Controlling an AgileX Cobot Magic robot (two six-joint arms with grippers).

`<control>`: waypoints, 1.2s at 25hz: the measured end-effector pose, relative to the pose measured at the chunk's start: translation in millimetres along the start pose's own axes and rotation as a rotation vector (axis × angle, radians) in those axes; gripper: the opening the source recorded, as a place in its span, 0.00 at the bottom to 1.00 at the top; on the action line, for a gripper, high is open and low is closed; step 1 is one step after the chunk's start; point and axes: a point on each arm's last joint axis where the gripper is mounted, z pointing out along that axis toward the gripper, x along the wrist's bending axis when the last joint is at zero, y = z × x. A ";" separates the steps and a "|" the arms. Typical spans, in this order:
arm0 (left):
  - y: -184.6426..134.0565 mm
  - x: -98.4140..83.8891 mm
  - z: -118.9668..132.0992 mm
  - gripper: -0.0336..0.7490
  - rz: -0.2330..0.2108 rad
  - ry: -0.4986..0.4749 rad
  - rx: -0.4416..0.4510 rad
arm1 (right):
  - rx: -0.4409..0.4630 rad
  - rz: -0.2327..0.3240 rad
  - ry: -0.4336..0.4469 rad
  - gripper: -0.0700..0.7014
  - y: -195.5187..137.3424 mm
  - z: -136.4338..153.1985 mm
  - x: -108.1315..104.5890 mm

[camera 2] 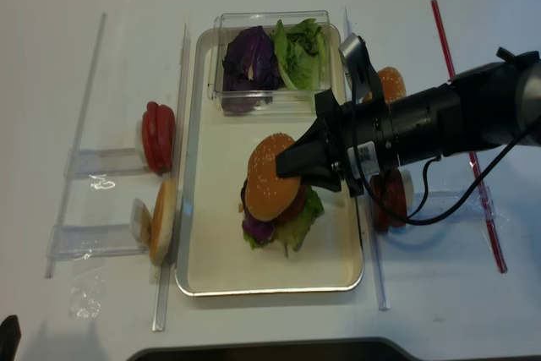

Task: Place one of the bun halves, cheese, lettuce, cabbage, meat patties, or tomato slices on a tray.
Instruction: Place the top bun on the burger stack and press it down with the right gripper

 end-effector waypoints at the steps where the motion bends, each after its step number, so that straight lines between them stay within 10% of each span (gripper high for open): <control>1: 0.0 0.0 0.0 0.64 0.000 0.000 0.000 | 0.008 -0.004 -0.005 0.29 -0.7 0.0 -0.5; 25: 0.0 0.0 0.0 0.64 0.000 0.000 0.000 | 0.015 -0.014 -0.039 0.29 -1.3 0.0 -3.6; 30: 0.0 0.0 0.0 0.64 0.000 0.000 0.000 | 0.015 -0.014 -0.039 0.44 -1.3 0.0 -3.6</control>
